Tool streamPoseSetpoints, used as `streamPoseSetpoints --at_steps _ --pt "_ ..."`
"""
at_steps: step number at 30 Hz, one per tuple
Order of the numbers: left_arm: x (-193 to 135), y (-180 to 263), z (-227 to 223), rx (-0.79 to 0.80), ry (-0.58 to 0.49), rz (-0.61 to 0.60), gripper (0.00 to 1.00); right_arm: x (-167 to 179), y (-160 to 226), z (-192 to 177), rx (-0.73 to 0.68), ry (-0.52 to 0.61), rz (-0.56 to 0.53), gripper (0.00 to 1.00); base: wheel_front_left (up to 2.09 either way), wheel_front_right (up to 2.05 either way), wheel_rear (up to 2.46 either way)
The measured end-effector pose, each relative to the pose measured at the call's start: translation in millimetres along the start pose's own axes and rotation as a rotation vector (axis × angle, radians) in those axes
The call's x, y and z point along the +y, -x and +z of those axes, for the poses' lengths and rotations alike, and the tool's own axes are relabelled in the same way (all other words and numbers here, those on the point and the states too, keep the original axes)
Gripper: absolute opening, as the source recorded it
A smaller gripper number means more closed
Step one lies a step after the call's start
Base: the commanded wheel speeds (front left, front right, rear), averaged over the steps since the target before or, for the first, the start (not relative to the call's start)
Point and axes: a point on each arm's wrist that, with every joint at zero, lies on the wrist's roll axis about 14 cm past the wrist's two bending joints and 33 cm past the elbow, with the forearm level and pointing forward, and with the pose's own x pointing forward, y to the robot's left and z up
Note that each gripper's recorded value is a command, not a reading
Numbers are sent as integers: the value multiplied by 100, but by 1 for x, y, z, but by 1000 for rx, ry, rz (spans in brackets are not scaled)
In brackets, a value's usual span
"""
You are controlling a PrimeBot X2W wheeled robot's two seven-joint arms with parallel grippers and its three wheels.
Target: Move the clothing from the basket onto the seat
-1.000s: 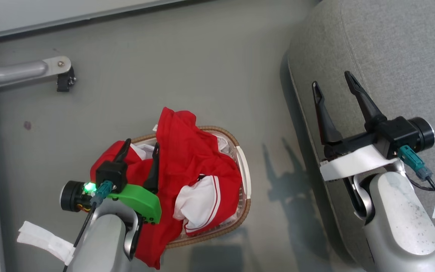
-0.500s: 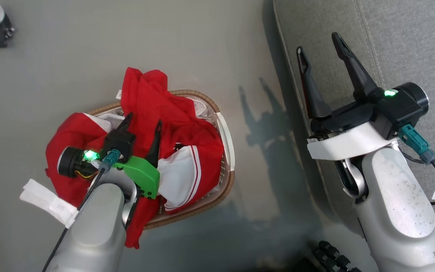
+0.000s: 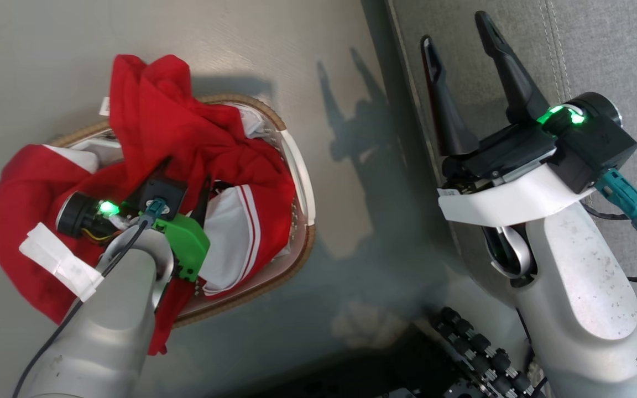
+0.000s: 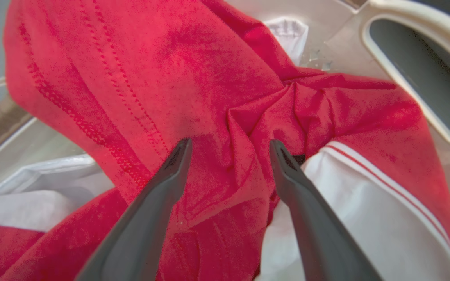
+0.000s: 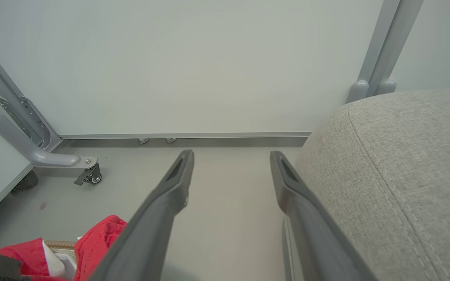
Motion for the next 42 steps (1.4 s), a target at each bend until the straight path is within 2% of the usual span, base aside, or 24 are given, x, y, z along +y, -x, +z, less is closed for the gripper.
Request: streamPoseSetpoints --at_steps 9,14,15,17,28,42 --pt "-6 -16 -50 160 -48 -48 100 -11 7 -21 58 4 -25 100 0 0 0" --pt "-6 -21 -61 205 -52 -45 100 -15 10 -28 76 10 -36 100 0 0 0" --pt "-7 -22 -63 216 -52 -47 62 -16 11 -28 78 10 -37 100 0 0 0" --pt "-9 -22 -63 219 -54 -51 0 -16 12 -28 80 9 -38 100 0 0 0" --pt "-17 -10 -26 141 -14 -32 0 -9 18 -7 58 5 -32 100 0 0 0" --pt "-47 53 38 -66 63 21 0 2 60 31 36 24 -51 100 0 0 0"
